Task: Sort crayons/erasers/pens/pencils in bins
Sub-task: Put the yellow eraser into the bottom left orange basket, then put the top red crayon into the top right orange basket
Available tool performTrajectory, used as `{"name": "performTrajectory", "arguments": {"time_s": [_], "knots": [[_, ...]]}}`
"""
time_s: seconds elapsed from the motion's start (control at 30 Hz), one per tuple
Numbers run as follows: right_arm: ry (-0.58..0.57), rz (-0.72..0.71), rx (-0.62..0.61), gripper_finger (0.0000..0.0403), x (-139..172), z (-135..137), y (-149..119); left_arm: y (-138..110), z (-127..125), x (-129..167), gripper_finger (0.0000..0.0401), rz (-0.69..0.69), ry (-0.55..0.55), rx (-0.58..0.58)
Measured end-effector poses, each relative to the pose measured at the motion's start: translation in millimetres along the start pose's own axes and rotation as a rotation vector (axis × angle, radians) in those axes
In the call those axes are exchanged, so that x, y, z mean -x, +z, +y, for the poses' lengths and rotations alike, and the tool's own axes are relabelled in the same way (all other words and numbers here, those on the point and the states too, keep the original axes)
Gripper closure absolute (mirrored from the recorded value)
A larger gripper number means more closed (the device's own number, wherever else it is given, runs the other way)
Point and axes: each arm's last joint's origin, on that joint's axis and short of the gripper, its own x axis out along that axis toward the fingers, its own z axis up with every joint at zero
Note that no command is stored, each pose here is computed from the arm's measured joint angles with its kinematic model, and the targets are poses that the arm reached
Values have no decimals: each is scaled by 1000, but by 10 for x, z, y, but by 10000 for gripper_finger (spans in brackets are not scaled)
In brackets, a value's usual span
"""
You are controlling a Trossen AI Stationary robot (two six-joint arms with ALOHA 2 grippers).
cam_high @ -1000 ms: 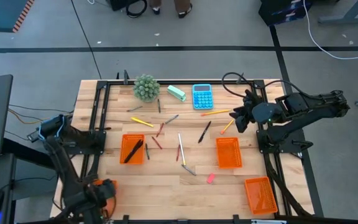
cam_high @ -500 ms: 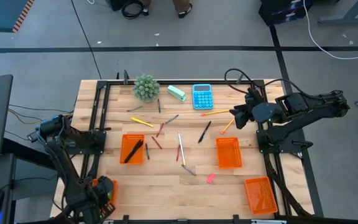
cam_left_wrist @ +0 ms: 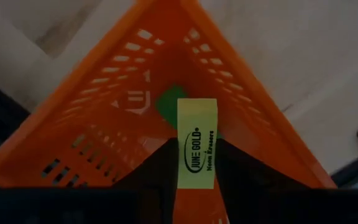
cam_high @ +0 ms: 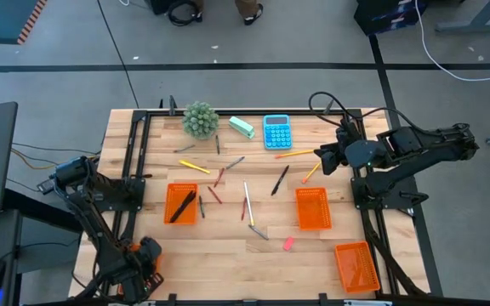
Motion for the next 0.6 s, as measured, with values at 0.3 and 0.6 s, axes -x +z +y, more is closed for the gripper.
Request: {"name": "performTrajectory", "arguments": {"time_s": [0.3,0.6], "knots": [[1,2,0,248,0,0,0,10,-5,0,249,33,11,-18],[1,2,9,248,-1,1,-1,-22,-16,79,192,138,25,-25]]}}
